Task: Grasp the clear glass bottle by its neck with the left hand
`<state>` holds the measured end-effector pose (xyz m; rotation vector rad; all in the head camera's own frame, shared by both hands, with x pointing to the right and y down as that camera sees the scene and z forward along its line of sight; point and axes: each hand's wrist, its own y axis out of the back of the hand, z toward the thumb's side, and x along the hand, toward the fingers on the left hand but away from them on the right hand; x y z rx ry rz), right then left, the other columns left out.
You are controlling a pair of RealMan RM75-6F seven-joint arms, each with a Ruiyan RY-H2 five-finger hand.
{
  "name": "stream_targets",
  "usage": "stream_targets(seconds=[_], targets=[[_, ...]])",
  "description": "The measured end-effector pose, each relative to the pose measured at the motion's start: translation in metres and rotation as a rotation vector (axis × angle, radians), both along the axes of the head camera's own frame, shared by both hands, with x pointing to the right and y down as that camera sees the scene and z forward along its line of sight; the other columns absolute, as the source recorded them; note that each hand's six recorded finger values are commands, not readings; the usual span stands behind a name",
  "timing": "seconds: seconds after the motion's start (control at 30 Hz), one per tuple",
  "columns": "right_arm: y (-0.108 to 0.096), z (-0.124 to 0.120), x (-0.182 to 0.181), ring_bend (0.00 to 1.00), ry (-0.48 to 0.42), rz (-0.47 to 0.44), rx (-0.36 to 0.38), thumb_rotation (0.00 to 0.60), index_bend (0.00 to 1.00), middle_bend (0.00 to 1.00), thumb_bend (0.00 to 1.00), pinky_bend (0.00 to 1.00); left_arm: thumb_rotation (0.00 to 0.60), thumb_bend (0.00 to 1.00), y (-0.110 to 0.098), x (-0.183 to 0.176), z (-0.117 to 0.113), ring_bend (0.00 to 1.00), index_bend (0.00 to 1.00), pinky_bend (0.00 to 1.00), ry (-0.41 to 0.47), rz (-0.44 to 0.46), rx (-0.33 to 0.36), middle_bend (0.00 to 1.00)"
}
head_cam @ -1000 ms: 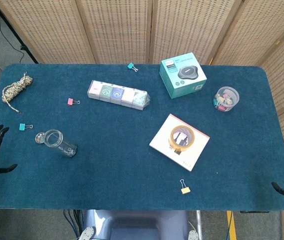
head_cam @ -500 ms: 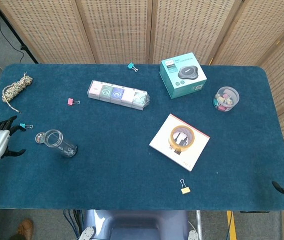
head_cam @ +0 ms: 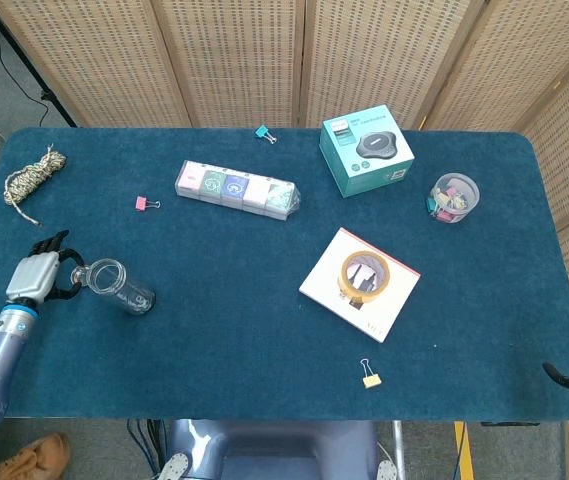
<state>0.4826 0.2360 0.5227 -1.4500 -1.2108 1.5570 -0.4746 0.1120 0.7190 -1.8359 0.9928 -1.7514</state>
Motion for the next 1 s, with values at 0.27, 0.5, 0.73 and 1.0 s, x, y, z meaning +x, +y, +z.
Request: stream_targets(seconds=[0.27,0.5,0.73,1.0], targets=[[0.0001,0.0,-0.0001,0.0,-0.007,0.001,-0.002,0.6,0.0,0.0,0.0,0.0,0.6,0.38,0.0025,-0.0056,0.0039,0.0,0.5,0.0,-0.019,-0.013,0.006,0.0],[0.0001,0.0001,-0.0011,0.0,-0.008,-0.002,-0.003,0.6,0.0,0.0,0.0,0.0,0.6,0.4,0.0007,-0.0073,0.0042,0.0,0.51,0.0,-0.04,-0.008,0.02,0.0],[-0.0004,0.0006,-0.0018,0.0,-0.018,-0.001,0.0,0.6,0.0,0.0,0.0,0.0,0.6,0.4,0.0,-0.003,0.0065,0.0,0.51,0.0,-0.066,0.013,0.034,0.0],[-0.001,-0.0027,-0.0017,0.0,-0.021,-0.002,0.015,0.6,0.0,0.0,0.0,0.0,0.6,0.4,0.0012,-0.0032,0.0088,0.0,0.53,0.0,-0.082,0.015,0.048,0.0]])
